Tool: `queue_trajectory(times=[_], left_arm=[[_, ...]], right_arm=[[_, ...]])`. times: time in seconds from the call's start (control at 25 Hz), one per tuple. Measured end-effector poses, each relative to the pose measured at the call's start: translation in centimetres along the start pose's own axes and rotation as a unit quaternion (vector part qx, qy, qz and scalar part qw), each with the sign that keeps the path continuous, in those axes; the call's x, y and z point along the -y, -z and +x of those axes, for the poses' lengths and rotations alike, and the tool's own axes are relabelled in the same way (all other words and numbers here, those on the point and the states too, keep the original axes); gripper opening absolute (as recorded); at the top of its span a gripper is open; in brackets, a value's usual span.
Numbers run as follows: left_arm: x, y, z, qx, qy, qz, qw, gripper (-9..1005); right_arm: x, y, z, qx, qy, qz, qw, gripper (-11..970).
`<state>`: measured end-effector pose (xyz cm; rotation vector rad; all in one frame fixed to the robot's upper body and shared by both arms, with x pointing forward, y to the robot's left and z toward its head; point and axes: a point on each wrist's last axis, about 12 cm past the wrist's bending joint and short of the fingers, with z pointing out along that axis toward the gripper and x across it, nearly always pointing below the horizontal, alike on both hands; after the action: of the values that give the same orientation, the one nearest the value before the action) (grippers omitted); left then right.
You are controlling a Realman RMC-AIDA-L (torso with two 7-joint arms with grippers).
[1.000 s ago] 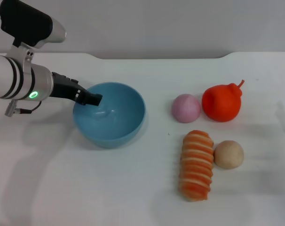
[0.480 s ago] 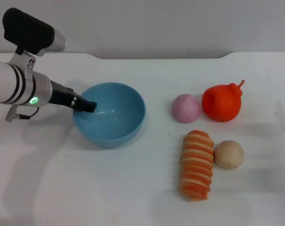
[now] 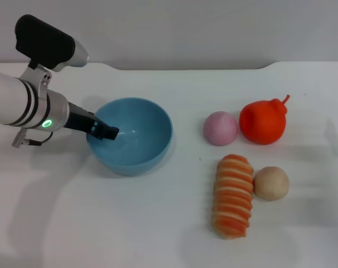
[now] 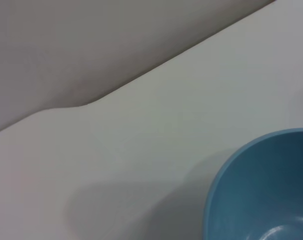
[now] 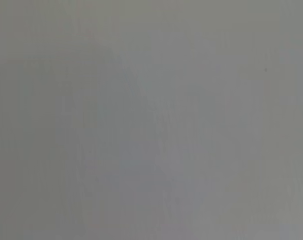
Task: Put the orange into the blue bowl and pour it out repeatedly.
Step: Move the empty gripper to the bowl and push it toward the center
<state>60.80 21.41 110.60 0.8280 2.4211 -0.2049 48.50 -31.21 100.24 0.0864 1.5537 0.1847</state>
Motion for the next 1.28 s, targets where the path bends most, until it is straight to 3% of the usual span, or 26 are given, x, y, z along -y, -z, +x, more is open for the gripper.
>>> queue_trajectory(times=[0.4,0.64,0.8,1.04,1.28], left_arm=[[0.4,-0.1,-0.5,0.008,-0.027,-0.002,1.000,510],[0.8,-0.2,-0.5,0.003,-0.037,0.003,0.999,309],[1.0,0.4,-1.4,0.013,-0.054,0.002,0.998,77],[0.9,1.7,-3.4,0.022,-0.076,0.004,0.997,14],[1.1,2.9,-5.2,0.037,-0.088,0.006,0.995,0]], right_arm=[[0.0,-0.2,0.1,-0.005,0.000,0.001,1.000,741],[0.0,-0.2,0.0,-0.004,0.001,0.001,1.000,727],[0.1,-0.2,0.0,-0.003,-0.004,0.001,1.000,717],[0.3,-0.4,-0.3,-0.004,-0.048,-0.012,0.999,703],[1.6,-2.6,-2.3,-0.028,-0.107,-0.085,0.990,689]])
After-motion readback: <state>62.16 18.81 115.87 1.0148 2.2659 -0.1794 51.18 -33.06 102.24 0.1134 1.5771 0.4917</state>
